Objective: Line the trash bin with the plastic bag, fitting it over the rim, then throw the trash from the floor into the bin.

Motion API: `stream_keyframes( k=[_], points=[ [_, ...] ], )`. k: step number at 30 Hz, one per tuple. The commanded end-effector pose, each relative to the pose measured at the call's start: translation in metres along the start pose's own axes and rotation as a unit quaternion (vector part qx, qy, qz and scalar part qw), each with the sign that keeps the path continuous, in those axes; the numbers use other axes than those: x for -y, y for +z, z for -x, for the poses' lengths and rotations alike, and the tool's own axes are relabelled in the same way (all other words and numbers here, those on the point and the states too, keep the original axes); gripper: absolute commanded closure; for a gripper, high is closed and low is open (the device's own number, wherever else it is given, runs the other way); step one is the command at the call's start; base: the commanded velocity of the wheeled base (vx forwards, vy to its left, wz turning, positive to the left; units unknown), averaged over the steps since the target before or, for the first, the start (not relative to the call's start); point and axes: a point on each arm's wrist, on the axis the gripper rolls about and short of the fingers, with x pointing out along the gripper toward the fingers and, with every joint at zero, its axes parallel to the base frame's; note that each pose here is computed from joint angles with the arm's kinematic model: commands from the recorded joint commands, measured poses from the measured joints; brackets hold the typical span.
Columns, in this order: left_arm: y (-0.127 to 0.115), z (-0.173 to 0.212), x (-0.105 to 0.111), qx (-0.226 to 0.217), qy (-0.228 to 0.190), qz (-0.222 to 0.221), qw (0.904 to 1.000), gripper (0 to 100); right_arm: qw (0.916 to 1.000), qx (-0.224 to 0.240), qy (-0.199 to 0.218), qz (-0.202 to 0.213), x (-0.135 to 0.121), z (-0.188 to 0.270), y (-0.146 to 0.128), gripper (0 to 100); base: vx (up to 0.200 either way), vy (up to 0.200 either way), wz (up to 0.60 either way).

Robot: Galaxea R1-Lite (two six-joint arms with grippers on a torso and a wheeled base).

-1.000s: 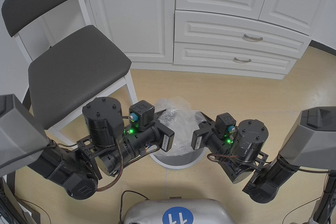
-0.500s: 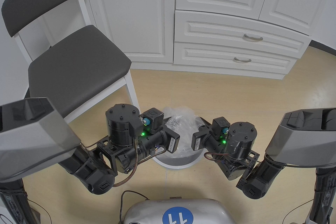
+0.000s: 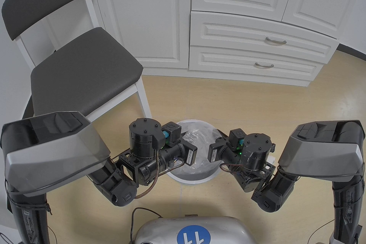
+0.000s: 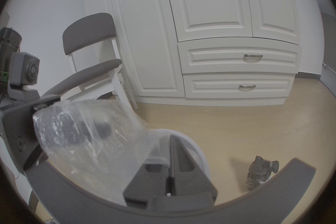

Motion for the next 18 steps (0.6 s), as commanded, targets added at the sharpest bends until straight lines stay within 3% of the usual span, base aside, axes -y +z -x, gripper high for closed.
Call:
stream_keyframes(
  k=[1, 8, 18],
  points=[
    [-0.019, -0.015, -0.010, -0.015, 0.012, 0.003, 0.9998, 100, 1.0000, -0.007, -0.002, -0.003, 0.001, -0.007, -0.016, 100, 0.000, 0.000, 0.00],
    [-0.030, -0.026, -0.026, -0.022, 0.030, 0.016, 0.9992, 100, 0.9996, -0.005, -0.002, -0.026, 0.000, -0.019, -0.028, 100, 0.000, 0.000, 0.00],
    [-0.046, -0.037, -0.037, -0.032, 0.022, 0.034, 0.9987, 100, 0.9982, -0.017, 0.015, -0.056, 0.001, -0.028, -0.045, 100, 0.000, 0.000, 0.00]
  ],
)
